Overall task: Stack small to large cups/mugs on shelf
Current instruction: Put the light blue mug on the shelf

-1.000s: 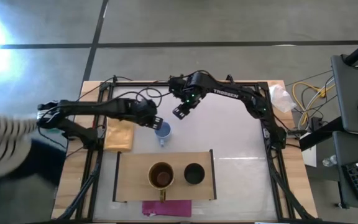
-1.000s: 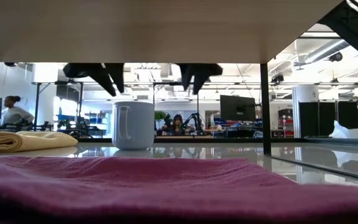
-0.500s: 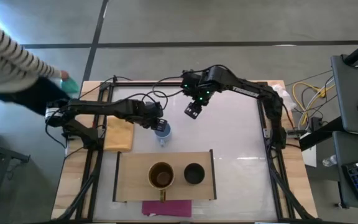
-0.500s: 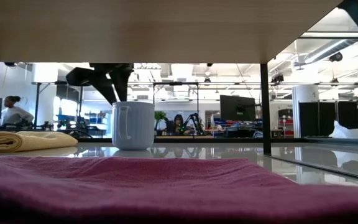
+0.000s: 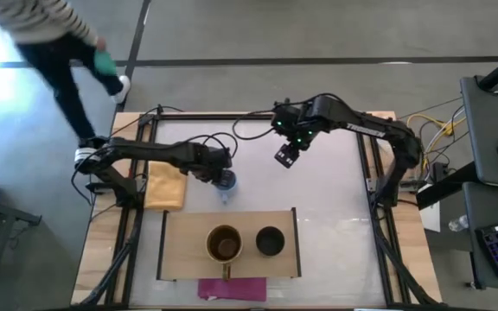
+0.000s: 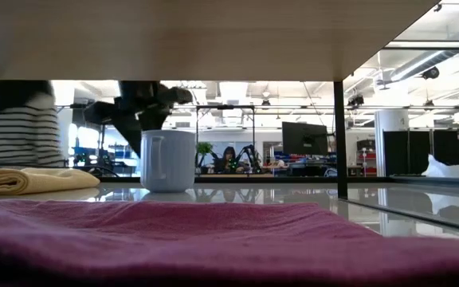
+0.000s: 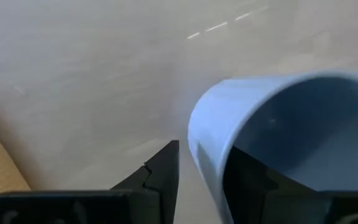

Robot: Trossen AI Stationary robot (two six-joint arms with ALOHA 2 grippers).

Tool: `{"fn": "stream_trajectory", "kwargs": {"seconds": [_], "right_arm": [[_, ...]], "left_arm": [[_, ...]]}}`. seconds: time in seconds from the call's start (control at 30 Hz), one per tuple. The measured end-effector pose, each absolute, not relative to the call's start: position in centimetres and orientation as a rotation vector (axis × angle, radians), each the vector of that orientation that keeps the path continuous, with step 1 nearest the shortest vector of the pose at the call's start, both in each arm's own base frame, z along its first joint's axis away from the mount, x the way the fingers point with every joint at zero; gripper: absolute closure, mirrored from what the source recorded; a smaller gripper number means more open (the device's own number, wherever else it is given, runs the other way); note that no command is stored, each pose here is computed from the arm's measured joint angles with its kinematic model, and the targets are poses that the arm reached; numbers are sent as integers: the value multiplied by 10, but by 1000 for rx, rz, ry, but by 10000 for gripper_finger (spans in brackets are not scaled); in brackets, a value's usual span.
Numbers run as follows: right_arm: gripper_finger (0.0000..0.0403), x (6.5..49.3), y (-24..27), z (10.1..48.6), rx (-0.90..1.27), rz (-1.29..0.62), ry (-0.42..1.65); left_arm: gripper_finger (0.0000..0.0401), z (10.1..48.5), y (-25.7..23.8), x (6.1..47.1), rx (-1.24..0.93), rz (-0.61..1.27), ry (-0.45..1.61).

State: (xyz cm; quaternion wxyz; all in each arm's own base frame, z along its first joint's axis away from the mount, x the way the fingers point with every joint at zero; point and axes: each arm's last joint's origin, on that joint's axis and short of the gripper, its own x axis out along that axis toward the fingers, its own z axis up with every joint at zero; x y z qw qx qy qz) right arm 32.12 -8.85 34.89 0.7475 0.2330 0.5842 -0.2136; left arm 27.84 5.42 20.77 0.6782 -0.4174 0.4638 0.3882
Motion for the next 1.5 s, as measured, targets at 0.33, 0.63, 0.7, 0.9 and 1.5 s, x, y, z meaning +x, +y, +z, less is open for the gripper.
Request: {"fn": "stream_trajectory", "kwargs": {"seconds": [0.33,0.63,0.7,0.9,1.5], "right_arm": [[220,291,-81,331,563,-531,1253],[220,274,-76,316,605,-565,1245],[220,271,-75,313,612,-568,1239],[220,275,-76,312,613,-559,1178],[220,280,-78,312,648,-572,1115]], "left_arm": [[377,199,54,282,-932,858,1089],[400,239,53,271,-898,854,1081],[400,262,50,262,-892,851,1074],[400,323,42,227,-891,821,982],[401,376,-13,153,-961,772,1081]]}}
